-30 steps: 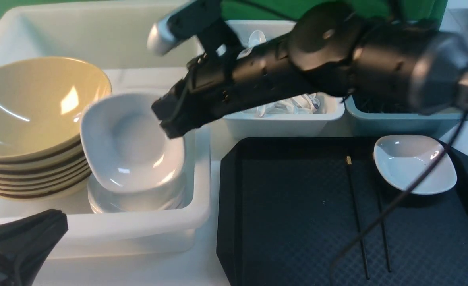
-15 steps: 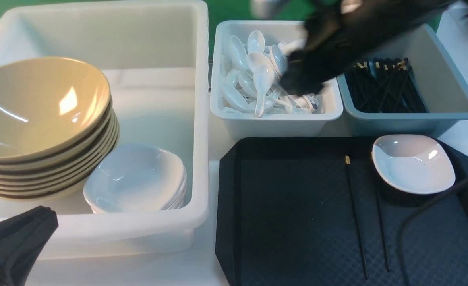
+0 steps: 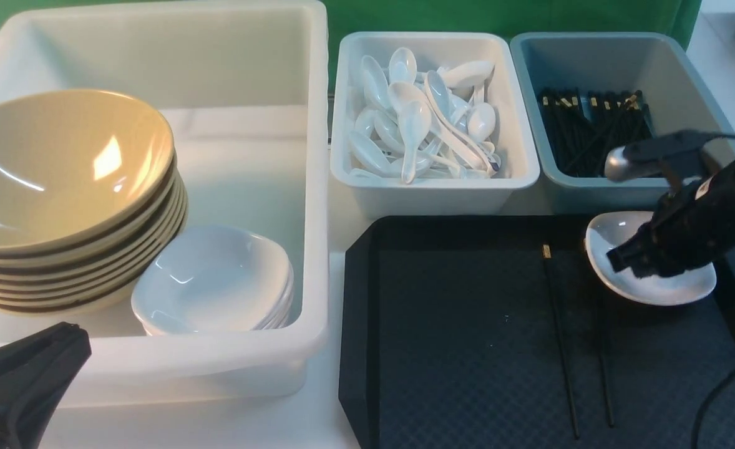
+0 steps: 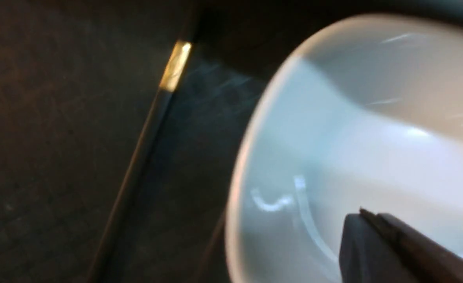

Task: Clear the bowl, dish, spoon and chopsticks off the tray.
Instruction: Use the right arm to grab the plate, then use the right arm to put the plate into the large storage box on the left

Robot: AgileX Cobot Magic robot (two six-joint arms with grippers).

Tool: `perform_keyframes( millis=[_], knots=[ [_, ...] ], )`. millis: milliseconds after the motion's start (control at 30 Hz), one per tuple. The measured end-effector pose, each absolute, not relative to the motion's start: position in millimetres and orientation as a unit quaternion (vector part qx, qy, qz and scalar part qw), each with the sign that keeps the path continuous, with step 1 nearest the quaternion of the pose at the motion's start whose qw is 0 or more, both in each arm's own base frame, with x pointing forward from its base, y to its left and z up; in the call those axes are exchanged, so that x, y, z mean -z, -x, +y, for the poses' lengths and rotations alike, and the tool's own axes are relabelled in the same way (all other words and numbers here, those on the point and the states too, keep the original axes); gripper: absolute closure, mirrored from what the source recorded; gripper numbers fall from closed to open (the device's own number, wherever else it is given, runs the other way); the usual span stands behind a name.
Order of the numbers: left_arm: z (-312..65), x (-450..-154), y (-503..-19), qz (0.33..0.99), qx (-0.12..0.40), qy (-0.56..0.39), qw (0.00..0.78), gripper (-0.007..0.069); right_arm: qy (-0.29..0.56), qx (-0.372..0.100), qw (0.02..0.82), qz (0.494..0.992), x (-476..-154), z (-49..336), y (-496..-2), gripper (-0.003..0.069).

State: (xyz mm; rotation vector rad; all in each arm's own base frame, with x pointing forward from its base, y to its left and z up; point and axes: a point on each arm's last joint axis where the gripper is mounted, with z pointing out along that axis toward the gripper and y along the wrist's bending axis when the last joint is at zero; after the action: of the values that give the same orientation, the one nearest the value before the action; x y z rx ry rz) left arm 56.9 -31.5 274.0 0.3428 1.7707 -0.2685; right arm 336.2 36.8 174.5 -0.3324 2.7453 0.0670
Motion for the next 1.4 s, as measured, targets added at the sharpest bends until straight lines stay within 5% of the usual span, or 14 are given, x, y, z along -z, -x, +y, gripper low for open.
perform_keyframes(
  millis=[167,333,500,600,767,933,1000,1233,1333,1400],
  knots=[
    [-31,-274,-57,0.768,0.114,-0.149,0.613,0.0630,0.126,-0.045,0.148,0.980,-166,51,-331,0.0627],
    [-30,-274,-58,0.766,0.106,-0.149,0.616,0.0630,0.117,-0.049,0.163,0.978,-194,44,-321,0.0606],
    [-30,-275,-58,0.765,0.105,-0.148,0.618,0.0630,0.070,-0.037,0.201,0.976,-215,12,-320,0.0491],
    [-30,-275,-58,0.764,0.104,-0.148,0.619,0.0630,0.023,-0.029,0.195,0.980,-201,-14,-327,0.0339],
    [-30,-275,-58,0.764,0.104,-0.148,0.619,0.0630,0.007,-0.039,0.151,0.988,-167,-16,-334,0.0256],
    [-30,-275,-58,0.764,0.104,-0.148,0.619,0.0630,0.021,-0.051,0.145,0.988,-163,-9,-335,0.0364],
    [-30,-275,-58,0.764,0.103,-0.148,0.619,0.0630,0.026,-0.058,0.157,0.986,-175,-8,-333,0.0471],
    [-30,-275,-58,0.764,0.102,-0.147,0.620,0.0630,0.059,-0.056,0.209,0.975,-235,0,-308,0.0596],
    [-30,-275,-58,0.763,0.102,-0.147,0.621,0.0630,0.095,-0.094,0.280,0.951,-280,27,-290,0.0598],
    [-29,-276,-58,0.761,0.100,-0.144,0.625,0.0630,0.170,-0.175,0.344,0.907,-314,80,-277,0.0598]
  ],
)
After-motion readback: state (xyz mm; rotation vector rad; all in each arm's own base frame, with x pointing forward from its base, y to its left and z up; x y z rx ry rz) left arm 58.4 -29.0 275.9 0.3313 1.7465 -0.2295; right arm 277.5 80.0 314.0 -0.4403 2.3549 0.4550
